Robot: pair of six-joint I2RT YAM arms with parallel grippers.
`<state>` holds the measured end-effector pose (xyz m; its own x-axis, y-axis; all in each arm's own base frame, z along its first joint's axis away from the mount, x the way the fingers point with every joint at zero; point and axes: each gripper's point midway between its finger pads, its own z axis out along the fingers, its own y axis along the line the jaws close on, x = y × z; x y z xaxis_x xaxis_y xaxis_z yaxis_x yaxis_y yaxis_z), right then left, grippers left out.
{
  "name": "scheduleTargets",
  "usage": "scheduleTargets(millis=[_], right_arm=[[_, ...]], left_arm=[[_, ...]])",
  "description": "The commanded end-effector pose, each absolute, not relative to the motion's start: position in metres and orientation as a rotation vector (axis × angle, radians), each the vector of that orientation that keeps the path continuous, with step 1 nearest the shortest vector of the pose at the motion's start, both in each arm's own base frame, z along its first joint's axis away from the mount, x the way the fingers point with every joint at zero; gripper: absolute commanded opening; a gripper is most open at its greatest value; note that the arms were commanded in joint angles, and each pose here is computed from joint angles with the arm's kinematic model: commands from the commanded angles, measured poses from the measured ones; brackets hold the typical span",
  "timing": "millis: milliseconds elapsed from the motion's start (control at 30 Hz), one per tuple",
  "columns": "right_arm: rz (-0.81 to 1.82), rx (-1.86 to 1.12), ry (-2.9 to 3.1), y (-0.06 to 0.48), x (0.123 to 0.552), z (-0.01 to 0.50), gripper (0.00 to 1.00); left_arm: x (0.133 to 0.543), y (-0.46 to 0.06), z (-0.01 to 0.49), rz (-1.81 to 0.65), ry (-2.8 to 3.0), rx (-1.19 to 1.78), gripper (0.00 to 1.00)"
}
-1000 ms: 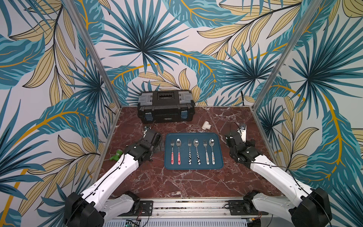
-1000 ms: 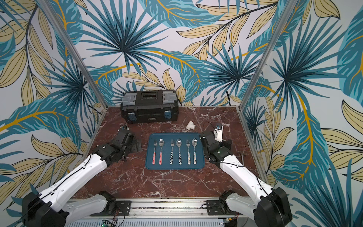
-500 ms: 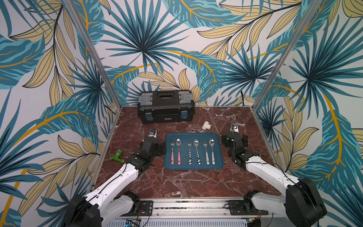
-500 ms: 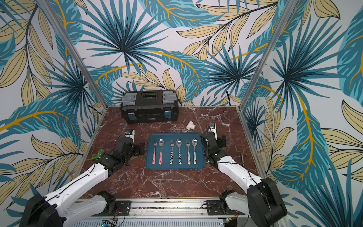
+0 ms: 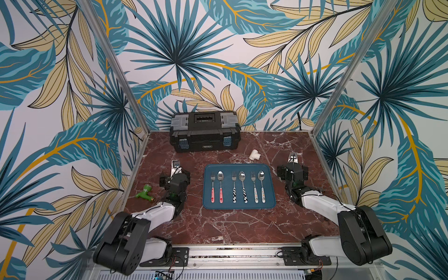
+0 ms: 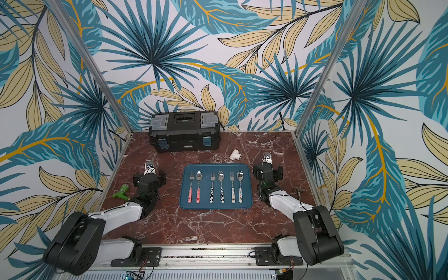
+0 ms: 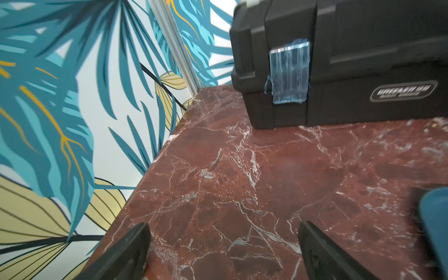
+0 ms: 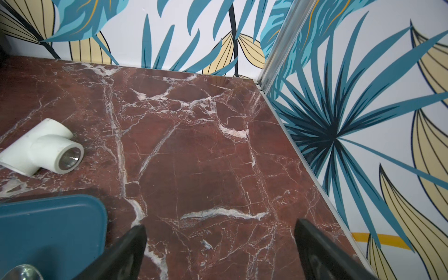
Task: Set the spoon and fork side by side
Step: Reset both arms
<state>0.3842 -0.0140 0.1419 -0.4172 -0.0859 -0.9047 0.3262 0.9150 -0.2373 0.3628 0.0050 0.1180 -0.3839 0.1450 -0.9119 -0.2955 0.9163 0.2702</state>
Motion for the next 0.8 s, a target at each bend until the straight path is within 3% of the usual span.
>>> scheduleTargets(millis=[0, 233, 767], right_arm=[[-0.408, 0.222, 1.886, -0.017, 0.383, 0.146, 0.99], [-0.401, 0.257, 1.846, -0.034, 0.379, 0.144, 1.0], [-0.234, 0.258, 1.81, -0.037, 0.383, 0.113, 1.0]], left_arm=[[0.393, -0.014, 0.141, 0.392, 1.806, 0.005, 1.0], [0.398, 0.018, 0.118, 0.221, 1.832, -0.124, 1.0], [0.401, -0.003, 0.116, 0.183, 1.847, 0.001, 1.0]])
